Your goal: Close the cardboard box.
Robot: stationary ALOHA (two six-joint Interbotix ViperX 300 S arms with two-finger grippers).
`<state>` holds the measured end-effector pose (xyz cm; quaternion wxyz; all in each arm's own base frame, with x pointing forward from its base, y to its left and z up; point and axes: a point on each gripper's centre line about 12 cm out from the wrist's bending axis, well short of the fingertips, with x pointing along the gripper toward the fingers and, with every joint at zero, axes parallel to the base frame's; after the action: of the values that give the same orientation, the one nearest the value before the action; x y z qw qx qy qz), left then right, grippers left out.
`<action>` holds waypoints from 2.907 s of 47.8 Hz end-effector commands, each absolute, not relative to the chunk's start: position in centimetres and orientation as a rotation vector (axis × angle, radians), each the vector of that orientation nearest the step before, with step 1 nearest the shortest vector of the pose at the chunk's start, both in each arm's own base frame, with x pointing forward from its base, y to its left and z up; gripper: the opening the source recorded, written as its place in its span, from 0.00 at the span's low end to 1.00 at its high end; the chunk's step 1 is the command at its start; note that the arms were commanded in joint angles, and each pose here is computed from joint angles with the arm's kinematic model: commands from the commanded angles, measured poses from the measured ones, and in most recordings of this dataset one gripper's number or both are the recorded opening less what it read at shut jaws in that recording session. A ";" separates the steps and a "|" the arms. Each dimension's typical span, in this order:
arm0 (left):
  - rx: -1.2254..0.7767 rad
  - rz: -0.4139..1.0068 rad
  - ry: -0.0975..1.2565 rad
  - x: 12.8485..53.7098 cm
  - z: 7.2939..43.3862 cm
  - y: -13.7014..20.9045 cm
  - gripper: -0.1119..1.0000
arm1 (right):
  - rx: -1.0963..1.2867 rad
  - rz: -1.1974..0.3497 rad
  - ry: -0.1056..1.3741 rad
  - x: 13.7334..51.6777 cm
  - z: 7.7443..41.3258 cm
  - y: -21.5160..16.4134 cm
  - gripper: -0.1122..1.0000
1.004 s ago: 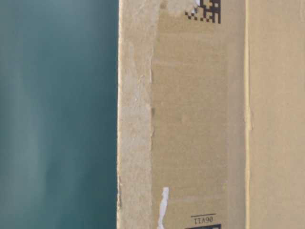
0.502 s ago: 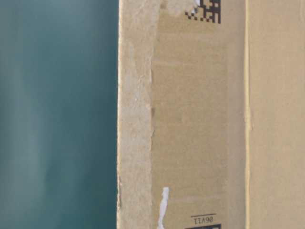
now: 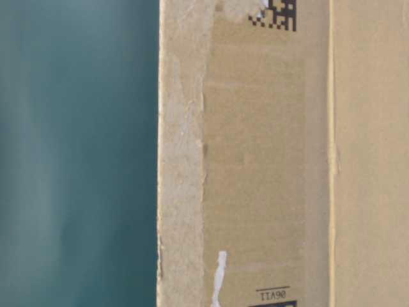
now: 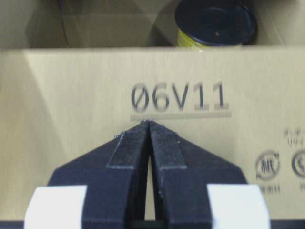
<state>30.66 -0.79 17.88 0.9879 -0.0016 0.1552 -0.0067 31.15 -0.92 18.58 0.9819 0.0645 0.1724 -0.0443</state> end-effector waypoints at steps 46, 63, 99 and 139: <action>-0.016 0.020 0.353 34.4 17.4 0.2 0.10 | 0.140 -0.092 0.372 33.8 18.0 -0.8 0.10; 0.030 0.127 0.299 38.1 18.9 4.7 0.10 | 0.140 -0.090 0.369 33.9 18.0 -0.7 0.10; 0.100 0.231 0.287 41.9 18.7 10.2 0.10 | 0.135 -0.082 0.354 34.0 18.2 -0.5 0.10; 0.098 0.254 0.316 41.6 17.4 11.4 0.10 | 0.135 -0.070 0.355 34.0 18.2 0.0 0.10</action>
<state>41.51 10.99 16.48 0.9767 0.0466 0.1709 0.1212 33.44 -0.11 17.18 0.9780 0.0648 0.1950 -0.0358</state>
